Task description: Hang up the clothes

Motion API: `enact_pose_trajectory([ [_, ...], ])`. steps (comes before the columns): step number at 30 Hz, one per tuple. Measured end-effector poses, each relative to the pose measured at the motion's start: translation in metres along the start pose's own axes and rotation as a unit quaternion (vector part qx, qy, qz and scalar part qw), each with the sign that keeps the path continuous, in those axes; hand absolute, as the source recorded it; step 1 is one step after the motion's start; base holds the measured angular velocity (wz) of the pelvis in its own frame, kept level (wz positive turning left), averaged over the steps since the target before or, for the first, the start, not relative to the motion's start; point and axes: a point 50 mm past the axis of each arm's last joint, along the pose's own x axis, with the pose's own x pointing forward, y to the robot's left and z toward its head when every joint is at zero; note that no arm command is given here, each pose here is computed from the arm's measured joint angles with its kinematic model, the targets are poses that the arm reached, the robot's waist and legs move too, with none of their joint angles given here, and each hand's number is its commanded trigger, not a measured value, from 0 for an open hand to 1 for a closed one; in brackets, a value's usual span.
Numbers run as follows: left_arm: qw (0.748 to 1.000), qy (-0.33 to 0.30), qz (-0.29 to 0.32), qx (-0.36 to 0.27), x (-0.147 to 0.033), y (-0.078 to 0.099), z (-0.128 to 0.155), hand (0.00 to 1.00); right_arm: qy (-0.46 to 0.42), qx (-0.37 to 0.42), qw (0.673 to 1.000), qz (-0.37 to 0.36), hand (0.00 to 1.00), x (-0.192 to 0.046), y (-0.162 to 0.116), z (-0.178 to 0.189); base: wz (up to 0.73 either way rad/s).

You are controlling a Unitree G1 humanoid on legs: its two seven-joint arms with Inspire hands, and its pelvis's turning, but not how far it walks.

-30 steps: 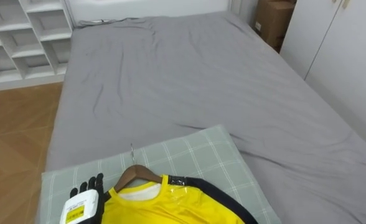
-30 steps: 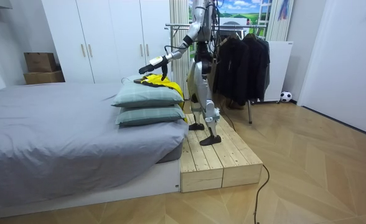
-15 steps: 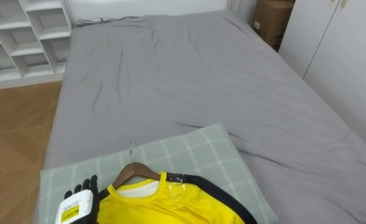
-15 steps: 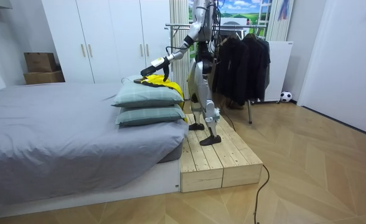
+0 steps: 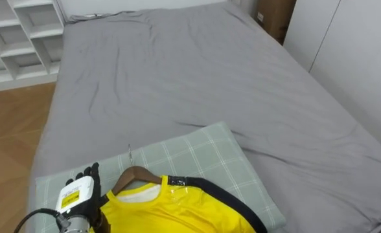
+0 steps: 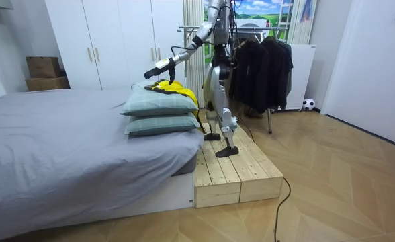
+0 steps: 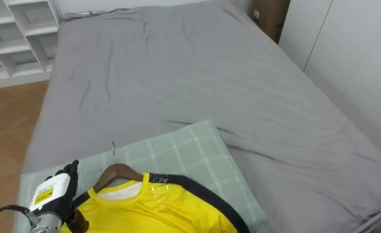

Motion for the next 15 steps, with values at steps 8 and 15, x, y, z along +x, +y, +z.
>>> enact_pose_trajectory([
  [8,1.0,0.0,-0.016,0.007,0.001,0.001,-0.002,0.0,0.0,-0.013,1.0,0.007,0.0,0.001,0.001,0.002,0.0],
  [15,1.0,-0.004,-0.008,0.013,0.007,0.013,-0.001,0.0,0.0,-0.019,1.0,0.008,0.0,0.001,0.002,0.002,0.0],
])
